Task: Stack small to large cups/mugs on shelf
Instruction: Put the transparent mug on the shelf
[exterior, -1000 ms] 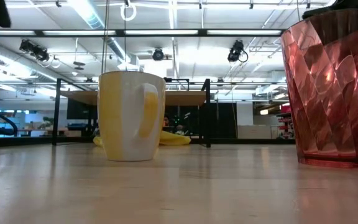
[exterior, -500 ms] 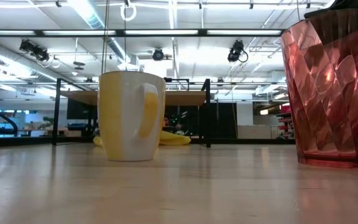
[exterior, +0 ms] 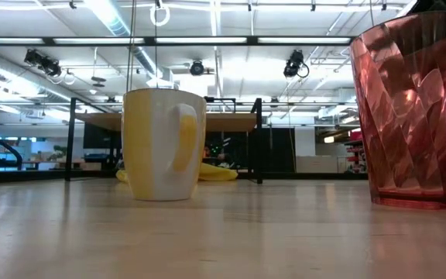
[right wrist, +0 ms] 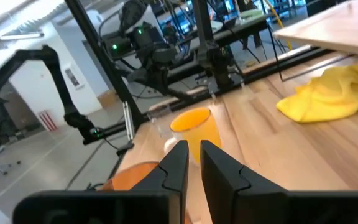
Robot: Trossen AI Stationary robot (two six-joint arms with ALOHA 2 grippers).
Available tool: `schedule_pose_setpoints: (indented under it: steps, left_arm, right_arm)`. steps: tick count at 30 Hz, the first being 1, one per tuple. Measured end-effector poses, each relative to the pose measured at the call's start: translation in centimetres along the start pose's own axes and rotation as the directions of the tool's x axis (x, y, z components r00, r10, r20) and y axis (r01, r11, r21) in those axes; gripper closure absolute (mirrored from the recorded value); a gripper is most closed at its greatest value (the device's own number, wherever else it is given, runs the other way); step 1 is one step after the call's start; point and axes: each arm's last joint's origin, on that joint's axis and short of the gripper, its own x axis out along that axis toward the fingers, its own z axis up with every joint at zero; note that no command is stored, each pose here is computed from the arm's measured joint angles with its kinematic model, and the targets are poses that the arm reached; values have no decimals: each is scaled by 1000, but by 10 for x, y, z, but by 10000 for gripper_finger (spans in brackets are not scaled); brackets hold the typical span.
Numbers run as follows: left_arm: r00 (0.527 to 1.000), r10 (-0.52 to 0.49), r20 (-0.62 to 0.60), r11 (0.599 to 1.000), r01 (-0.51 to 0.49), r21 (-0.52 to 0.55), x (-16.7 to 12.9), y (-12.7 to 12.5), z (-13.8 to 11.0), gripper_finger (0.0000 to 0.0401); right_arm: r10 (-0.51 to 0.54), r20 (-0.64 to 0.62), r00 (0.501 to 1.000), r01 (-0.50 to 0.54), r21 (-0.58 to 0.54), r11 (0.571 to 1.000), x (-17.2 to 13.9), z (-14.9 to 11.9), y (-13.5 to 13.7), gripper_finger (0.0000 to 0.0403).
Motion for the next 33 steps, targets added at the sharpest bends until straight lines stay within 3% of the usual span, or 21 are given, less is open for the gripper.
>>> schedule_pose_setpoints:
  steps: [11, 33]
  left_arm:
    - [996, 52, -76, 998, -54, -35, 17, -12, -2, 354]
    - [995, 79, -64, 995, -82, -47, 27, -19, 12, 324]
  right_arm:
    - [-18, -39, 999, 18, 0, 1000, 4, -4, -1, 354]
    - [-16, -35, 999, 16, 2, 1000, 4, -4, -1, 353]
